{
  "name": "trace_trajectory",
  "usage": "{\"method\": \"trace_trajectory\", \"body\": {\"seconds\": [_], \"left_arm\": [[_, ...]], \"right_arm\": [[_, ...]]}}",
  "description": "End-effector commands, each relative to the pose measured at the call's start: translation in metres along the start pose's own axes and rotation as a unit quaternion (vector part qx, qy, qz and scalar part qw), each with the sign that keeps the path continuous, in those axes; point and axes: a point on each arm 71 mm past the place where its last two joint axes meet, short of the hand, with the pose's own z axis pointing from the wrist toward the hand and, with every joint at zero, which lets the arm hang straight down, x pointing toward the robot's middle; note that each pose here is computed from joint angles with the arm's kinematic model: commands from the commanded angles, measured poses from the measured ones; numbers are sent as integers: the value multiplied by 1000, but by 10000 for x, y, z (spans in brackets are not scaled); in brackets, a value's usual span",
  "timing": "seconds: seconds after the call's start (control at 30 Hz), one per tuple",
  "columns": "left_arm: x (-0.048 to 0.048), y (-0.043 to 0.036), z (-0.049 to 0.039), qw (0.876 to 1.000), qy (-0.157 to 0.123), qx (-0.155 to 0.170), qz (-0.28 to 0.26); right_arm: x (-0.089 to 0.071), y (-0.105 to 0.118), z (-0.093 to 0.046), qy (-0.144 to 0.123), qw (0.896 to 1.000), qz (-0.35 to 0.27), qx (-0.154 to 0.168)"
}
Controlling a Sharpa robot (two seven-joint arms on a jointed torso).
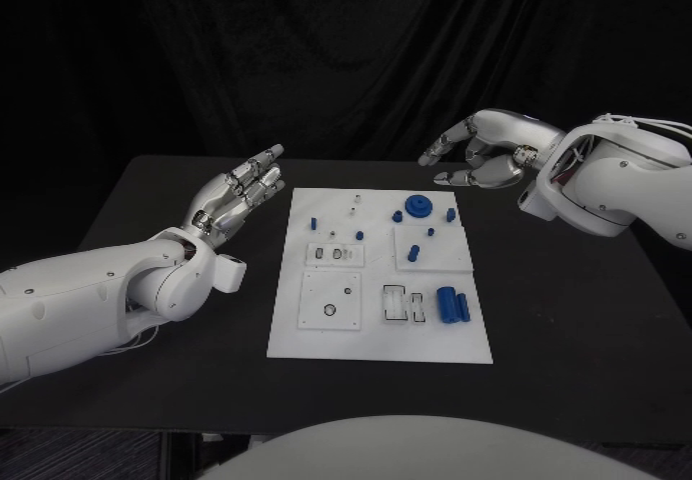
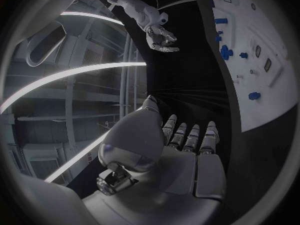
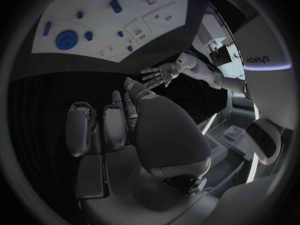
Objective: Assemble the parts on the task board
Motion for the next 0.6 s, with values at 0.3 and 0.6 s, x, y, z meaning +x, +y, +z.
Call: {"method": "trace_trajectory", "body": {"seconds": [0.3, 0.6], "left_arm": [[133, -271, -62, 987, 44, 144, 52], [158, -333, -101, 985, 47, 155, 65]], "right_arm": [[15, -15, 22, 26, 979, -198, 44], [46, 15, 54, 28, 972, -229, 49]]}}
